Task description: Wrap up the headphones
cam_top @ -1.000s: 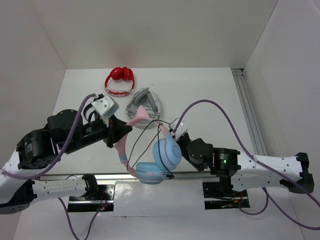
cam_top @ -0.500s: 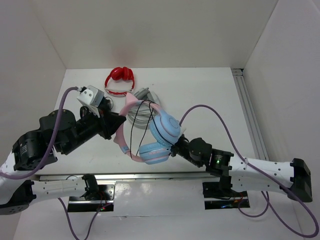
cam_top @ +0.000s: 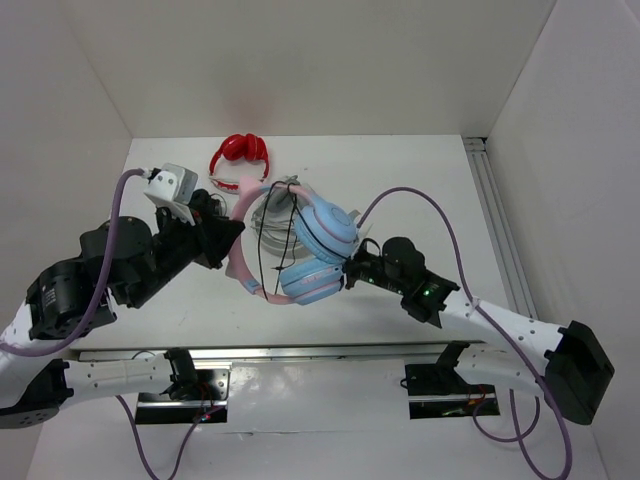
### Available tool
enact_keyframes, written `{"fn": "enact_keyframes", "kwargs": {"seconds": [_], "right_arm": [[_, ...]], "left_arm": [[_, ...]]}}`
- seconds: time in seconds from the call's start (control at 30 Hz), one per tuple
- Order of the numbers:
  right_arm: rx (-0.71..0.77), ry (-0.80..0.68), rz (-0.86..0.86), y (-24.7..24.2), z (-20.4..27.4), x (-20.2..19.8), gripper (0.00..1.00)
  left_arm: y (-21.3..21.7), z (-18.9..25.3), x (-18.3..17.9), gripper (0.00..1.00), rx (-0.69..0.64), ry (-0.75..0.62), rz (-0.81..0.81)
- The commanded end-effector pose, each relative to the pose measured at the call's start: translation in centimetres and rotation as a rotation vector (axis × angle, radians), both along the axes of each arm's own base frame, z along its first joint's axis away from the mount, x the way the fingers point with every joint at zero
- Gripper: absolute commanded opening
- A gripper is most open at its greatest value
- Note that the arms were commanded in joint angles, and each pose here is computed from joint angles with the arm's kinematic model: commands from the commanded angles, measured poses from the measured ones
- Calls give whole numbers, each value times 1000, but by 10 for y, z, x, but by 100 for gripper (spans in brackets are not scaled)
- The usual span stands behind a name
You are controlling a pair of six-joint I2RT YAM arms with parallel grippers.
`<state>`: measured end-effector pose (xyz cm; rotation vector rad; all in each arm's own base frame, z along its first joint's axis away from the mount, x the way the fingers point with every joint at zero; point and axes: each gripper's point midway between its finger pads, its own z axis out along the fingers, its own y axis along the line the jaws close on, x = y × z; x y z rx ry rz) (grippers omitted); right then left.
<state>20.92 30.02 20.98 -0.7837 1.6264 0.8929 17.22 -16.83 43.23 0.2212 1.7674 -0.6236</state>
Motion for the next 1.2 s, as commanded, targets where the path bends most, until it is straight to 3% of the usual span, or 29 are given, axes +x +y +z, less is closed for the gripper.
{"fn": "enact_keyframes", "kwargs": {"seconds": [0.0, 0.3, 0.33, 0.4, 0.57, 0.67, 0.8, 1.17], "right_arm": [[123, -47, 92, 10, 31, -4, 49], [191, -27, 180, 16, 43, -5, 60], [187, -36, 175, 17, 43, -6, 68], [179, -27, 156, 18, 35, 0, 70], [211, -3, 239, 27, 30, -11, 70], [221, -1, 215, 26, 26, -8, 70], [219, 1, 194, 25, 15, -4, 62], [287, -18, 177, 29, 9, 9, 60]], "left_arm": [[9, 51, -2, 0, -210, -64, 35], [2, 45, 4, 0, -190, -55, 45], [0, 46, 2, 0, -200, -48, 32], [-5, 47, 3, 0, -205, -49, 20], [-11, 51, 6, 0, -214, -53, 19], [-14, 51, 7, 0, -214, -53, 19], [-15, 60, 3, 0, -256, -63, -4], [-19, 65, 1, 0, -290, -61, -22]]}}
